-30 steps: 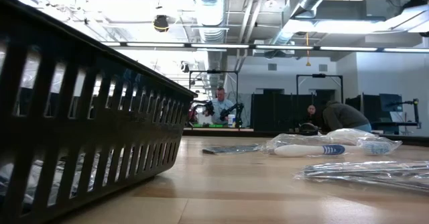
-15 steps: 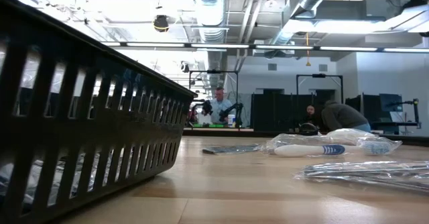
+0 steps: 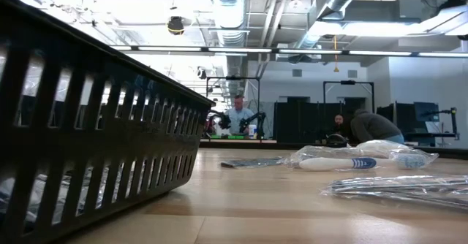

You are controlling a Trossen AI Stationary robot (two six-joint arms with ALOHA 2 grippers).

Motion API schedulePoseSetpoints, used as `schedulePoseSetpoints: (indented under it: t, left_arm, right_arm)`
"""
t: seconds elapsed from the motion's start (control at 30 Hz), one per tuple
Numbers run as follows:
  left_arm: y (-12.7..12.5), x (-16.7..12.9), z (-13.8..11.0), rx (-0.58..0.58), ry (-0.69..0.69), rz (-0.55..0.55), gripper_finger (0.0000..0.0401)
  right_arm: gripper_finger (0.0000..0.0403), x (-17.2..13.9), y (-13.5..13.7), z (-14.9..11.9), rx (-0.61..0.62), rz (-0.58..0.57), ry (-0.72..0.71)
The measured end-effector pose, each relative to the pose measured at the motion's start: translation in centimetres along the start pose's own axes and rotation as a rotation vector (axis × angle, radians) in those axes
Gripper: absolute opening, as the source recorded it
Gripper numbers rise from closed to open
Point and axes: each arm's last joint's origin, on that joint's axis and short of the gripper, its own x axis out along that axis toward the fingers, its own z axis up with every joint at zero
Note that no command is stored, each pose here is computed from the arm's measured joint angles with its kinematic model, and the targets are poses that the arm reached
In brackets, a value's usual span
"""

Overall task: Pick & Place Travel size toiletries
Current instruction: Put the blue toothbrush into the right red bin

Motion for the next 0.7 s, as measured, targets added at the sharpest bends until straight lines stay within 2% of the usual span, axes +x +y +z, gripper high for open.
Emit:
schedulePoseSetpoints:
  t: [0.2,0.37,0.53,0.7]
  left_arm:
    - [-0.01,0.0,-0.03,0.002,0.003,-0.001,0.0241]
    - [-0.01,0.0,-0.03,0.002,0.003,-0.001,0.0241]
    - [-0.01,0.0,-0.03,0.003,0.003,-0.001,0.0241]
    - [-0.01,0.0,-0.04,0.004,0.003,-0.001,0.0241]
  right_arm:
    - [0.0023,1.19,-0.44,-0.75,0.063,-0.042,0.082]
    - [0.0053,1.09,-0.52,-1.01,0.075,-0.038,0.094]
    - [0.0103,1.14,-0.46,-0.8,0.103,-0.054,0.112]
    - [0.0183,0.78,-0.24,-0.23,0.133,-0.105,0.165]
